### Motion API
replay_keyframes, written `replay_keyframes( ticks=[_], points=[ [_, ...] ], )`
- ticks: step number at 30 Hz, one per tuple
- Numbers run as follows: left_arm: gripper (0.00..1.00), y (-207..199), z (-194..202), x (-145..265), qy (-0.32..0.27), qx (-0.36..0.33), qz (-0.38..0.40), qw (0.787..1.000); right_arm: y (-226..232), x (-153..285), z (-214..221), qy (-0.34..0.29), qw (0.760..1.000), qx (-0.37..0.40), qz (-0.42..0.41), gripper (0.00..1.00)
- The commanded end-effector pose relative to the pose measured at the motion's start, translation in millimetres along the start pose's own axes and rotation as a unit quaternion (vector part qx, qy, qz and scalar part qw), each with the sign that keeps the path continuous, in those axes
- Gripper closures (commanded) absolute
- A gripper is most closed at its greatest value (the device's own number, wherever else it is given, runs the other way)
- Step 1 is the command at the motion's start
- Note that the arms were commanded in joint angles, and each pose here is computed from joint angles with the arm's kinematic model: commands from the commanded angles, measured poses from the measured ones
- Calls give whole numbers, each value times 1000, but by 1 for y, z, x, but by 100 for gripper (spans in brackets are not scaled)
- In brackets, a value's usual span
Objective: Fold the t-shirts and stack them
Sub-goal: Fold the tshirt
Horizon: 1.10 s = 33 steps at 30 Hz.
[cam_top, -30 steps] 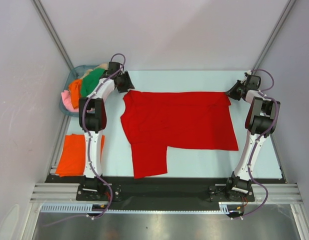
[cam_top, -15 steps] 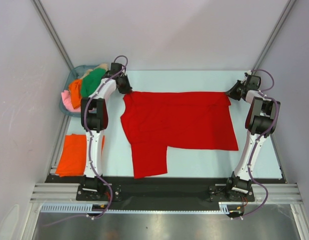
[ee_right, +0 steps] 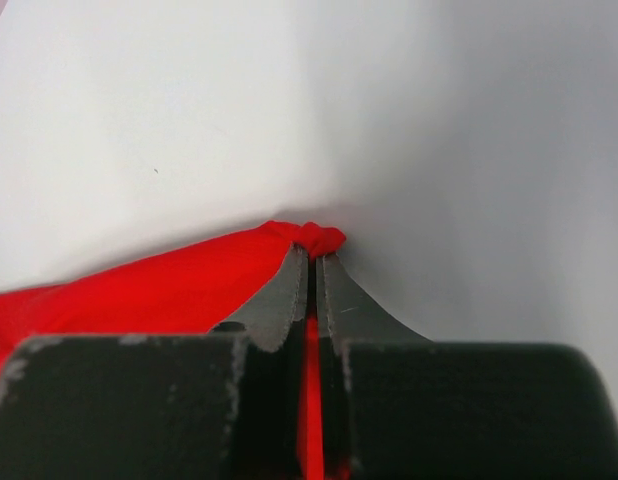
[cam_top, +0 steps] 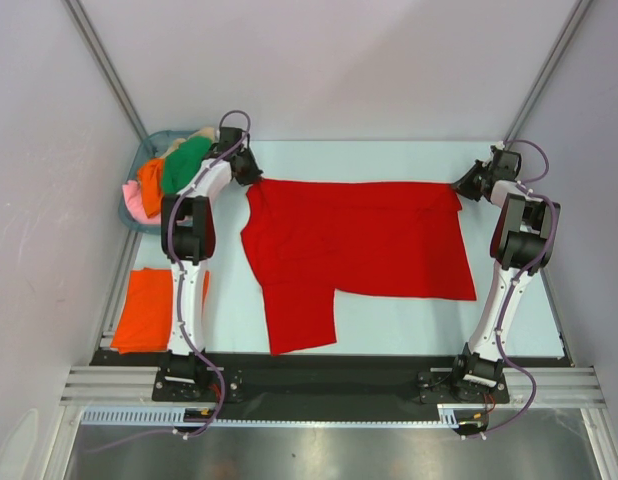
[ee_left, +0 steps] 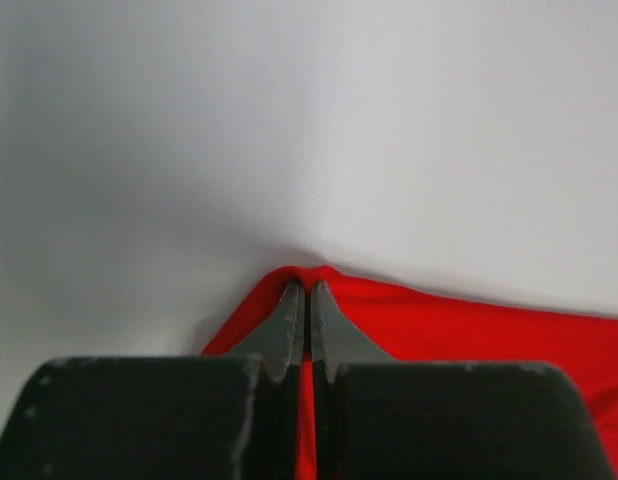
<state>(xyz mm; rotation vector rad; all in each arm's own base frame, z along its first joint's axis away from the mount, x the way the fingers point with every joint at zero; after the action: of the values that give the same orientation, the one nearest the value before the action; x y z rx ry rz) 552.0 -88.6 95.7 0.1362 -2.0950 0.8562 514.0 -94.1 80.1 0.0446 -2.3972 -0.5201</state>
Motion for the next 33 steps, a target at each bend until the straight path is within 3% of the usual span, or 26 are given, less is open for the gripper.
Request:
replay_keyframes(
  ticks=[1, 11, 12, 13, 14, 15, 18, 21, 23, 27, 30, 31, 33],
  points=[
    [100, -7, -20, 1, -42, 29, 34, 998, -16, -5, 11, 13, 998, -13, 58, 100],
    [100, -4, -32, 11, -62, 23, 34, 997, -22, -7, 11, 22, 995, -31, 91, 100],
    [96, -4, -32, 12, -58, 19, 37, 997, -22, -8, 12, 26, 995, -28, 90, 100],
    [89, -6, -34, 16, -56, 16, 34, 998, -21, -7, 12, 36, 994, -30, 94, 95],
    [74, -8, -34, 19, -56, 12, 35, 998, -19, -7, 7, 32, 995, -26, 95, 85],
    [70, -14, -37, 27, -61, 0, 42, 997, -18, -5, 4, 32, 995, -16, 94, 69],
    [54, -24, -36, 41, -63, -21, 46, 997, -9, 6, -9, 28, 995, -4, 96, 45],
    [38, -37, -40, 72, -87, -38, 35, 995, -4, 22, -24, 29, 993, 7, 113, 32],
    [30, -44, -43, 101, -112, -46, 15, 993, -2, 42, -33, 34, 988, 14, 149, 30],
    [27, -50, -32, 164, -162, -52, -22, 985, 9, 99, -49, 36, 964, 21, 262, 22],
    [27, -47, 9, 215, -177, -40, -36, 983, 26, 142, -37, 50, 953, 25, 299, 21],
    [27, -26, 38, 210, -147, -39, -63, 986, 32, 149, -16, 77, 950, 30, 302, 21],
    [28, -28, 75, 242, -145, -22, -43, 988, 55, 183, -12, 56, 955, 34, 290, 20]
  ],
)
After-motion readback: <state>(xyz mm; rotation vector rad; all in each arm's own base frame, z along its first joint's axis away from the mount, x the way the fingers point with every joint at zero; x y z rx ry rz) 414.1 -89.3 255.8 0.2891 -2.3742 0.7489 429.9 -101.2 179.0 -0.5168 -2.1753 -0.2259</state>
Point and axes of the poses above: each gripper's point midway between its finger pads, its own x axis back along the fingers, its own y axis along the line the jaws close on, z = x × y, the point moved 9 cm from there along x, back along the fingers, and after that the axes turned 15 degrees about x, right-handed, at the moved point
